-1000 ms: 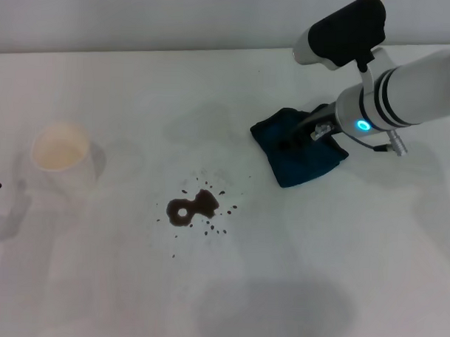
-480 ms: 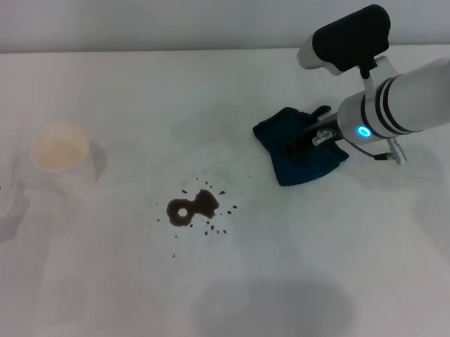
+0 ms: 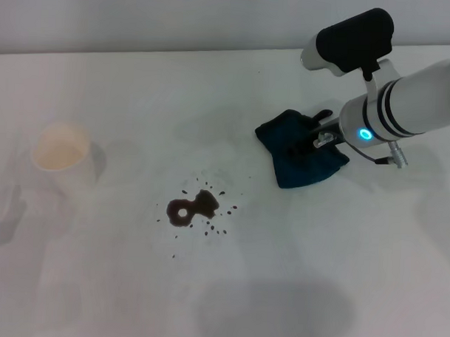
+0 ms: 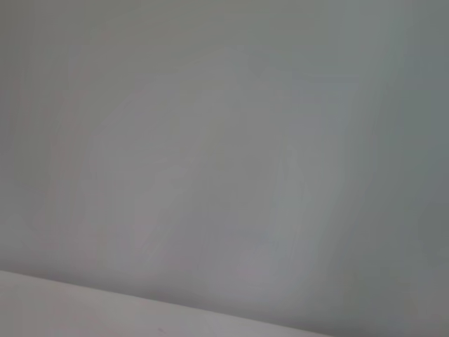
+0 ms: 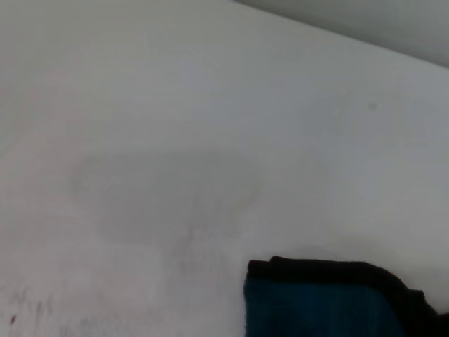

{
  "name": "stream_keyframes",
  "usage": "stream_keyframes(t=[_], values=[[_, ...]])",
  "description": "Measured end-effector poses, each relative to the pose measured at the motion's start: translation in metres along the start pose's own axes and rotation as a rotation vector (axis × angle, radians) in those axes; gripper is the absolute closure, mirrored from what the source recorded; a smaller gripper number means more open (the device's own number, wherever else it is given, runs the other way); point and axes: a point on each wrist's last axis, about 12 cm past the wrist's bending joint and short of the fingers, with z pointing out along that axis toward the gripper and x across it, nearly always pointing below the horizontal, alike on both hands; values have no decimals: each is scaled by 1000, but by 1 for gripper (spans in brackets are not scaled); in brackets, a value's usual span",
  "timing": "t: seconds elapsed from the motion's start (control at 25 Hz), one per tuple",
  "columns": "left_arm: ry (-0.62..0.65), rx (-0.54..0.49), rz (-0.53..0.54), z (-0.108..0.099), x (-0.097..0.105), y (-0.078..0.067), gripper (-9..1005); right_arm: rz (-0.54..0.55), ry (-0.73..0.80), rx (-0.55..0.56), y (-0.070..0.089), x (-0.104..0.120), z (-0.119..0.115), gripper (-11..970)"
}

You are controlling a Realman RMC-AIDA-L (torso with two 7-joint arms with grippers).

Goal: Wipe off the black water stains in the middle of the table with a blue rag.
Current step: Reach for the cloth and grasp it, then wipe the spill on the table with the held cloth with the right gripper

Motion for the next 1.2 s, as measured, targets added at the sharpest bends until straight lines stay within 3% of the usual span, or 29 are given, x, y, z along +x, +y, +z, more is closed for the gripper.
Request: stream_keyframes(t=[0.2,0.48,0.52,0.8,0.96,1.2], values=[[0,0,0,0,0,0,104,-13,19,-6,2,3,0,534],[5,7,5,-1,0,0,105,-65,44,-59,13,3,-5,814],[6,10,6,-1,0,0,105,-81,46,-84,18,3,-6,873],[10,18,-1,0,-1,2,103,-236,-40,-315,65,-3,-17,873],[9,21,-4,3,-2,4,103,-348,-81,-358,96,7,-6,872],[5,35,-5,9,-4,2,103,-448,-134,-411,126,19,4,872]])
